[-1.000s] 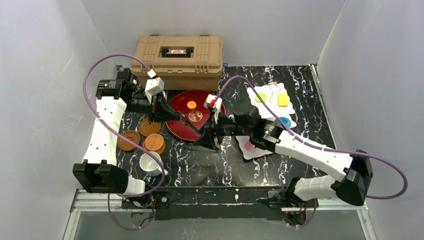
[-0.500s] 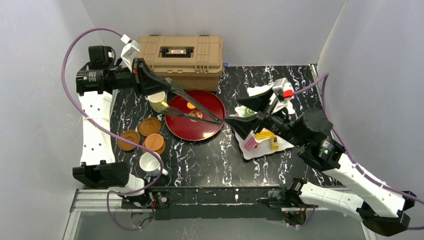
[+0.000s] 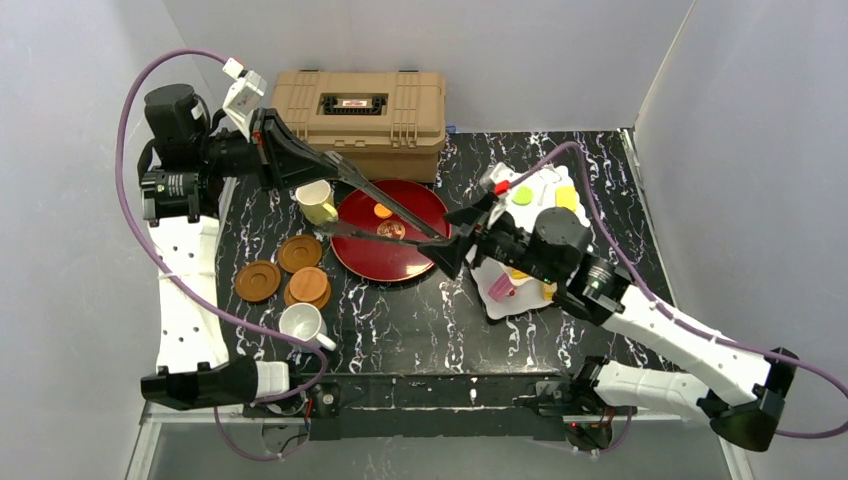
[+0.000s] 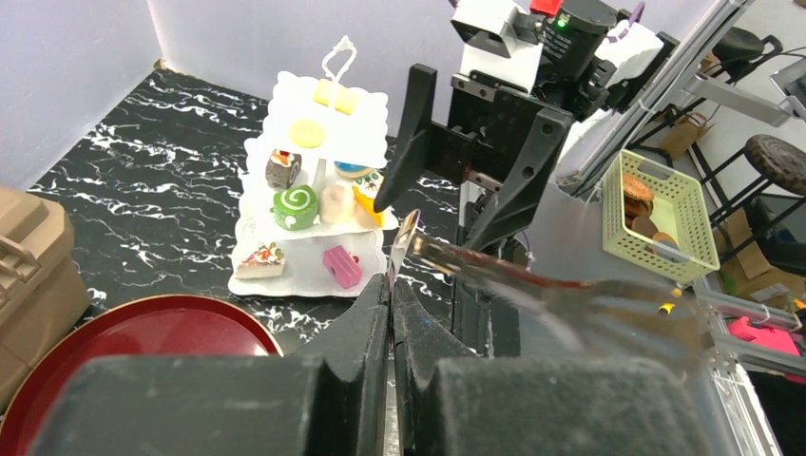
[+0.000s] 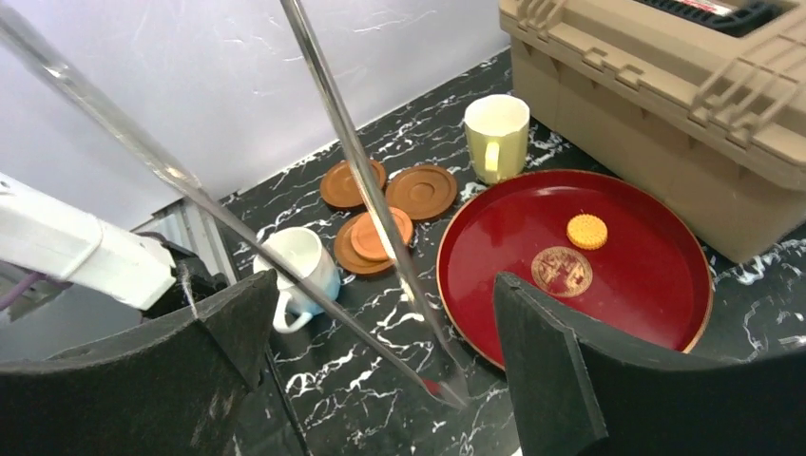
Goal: Serve the afternoon tea
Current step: Pick up the clamp from the center of the board.
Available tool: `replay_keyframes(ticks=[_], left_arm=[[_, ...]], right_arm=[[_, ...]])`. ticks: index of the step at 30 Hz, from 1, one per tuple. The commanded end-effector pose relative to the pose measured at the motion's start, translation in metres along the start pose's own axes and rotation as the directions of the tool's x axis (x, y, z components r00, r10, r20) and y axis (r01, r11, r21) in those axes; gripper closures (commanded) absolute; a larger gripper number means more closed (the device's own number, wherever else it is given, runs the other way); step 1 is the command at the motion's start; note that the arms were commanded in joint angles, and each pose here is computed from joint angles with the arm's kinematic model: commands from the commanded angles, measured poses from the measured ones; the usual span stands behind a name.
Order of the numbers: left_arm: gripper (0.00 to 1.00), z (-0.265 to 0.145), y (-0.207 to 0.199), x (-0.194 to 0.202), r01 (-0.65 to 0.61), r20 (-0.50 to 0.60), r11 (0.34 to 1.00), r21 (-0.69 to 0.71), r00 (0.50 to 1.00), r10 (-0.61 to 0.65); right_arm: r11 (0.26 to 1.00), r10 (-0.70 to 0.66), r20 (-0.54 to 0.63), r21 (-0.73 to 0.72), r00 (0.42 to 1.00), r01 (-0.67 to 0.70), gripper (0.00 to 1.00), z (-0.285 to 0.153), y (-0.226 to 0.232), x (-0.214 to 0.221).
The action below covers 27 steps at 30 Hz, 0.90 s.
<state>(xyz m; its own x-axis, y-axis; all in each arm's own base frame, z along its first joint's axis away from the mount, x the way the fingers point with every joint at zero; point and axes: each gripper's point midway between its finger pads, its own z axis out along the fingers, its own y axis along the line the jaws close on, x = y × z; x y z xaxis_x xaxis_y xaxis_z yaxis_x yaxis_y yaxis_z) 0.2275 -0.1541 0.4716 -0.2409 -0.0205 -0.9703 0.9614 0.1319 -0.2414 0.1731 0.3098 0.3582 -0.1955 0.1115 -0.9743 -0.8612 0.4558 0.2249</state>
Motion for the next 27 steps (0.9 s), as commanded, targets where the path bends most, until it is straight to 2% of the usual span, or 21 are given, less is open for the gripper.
replay_keyframes(ticks=[1, 5, 8, 13, 16, 23, 27], left_arm=[[1.00, -0.004, -0.041, -0.003, -0.022, -0.003, 0.989, 0.148, 1.000, 0.023], [1.00, -0.004, -0.040, -0.001, -0.008, -0.011, 0.989, 0.147, 1.000, 0.009], [1.00, -0.004, -0.039, 0.001, -0.006, -0.011, 0.989, 0.145, 1.000, 0.008], [1.00, -0.004, -0.039, 0.005, 0.004, -0.012, 0.989, 0.146, 1.000, -0.002], [1.00, -0.004, -0.038, 0.005, 0.005, -0.011, 0.989, 0.145, 1.000, -0.004], [1.00, -0.003, -0.038, 0.007, 0.011, -0.011, 0.990, 0.139, 1.000, -0.010], [1.00, -0.004, -0.038, 0.005, 0.014, -0.013, 0.990, 0.140, 1.000, -0.013]], right_arm=[[0.996, -0.053, 0.099, -0.070, 0.994, 0.060, 0.12, 0.016, 0.016, -0.052], [0.986, -0.045, 0.128, -0.152, 0.991, 0.064, 0.18, 0.016, 0.029, -0.073], [0.981, -0.018, 0.104, -0.189, 0.994, 0.037, 0.22, 0.020, 0.028, -0.072], [0.964, 0.000, 0.082, -0.264, 0.997, 0.021, 0.22, 0.019, 0.032, -0.067], [0.960, 0.005, 0.062, -0.281, 0.998, 0.013, 0.27, 0.022, 0.031, -0.066], [0.955, 0.028, -0.047, -0.294, 0.999, -0.041, 0.35, 0.040, 0.026, -0.036], [0.949, 0.038, -0.058, -0.310, 0.998, -0.054, 0.41, 0.044, 0.026, -0.027]])
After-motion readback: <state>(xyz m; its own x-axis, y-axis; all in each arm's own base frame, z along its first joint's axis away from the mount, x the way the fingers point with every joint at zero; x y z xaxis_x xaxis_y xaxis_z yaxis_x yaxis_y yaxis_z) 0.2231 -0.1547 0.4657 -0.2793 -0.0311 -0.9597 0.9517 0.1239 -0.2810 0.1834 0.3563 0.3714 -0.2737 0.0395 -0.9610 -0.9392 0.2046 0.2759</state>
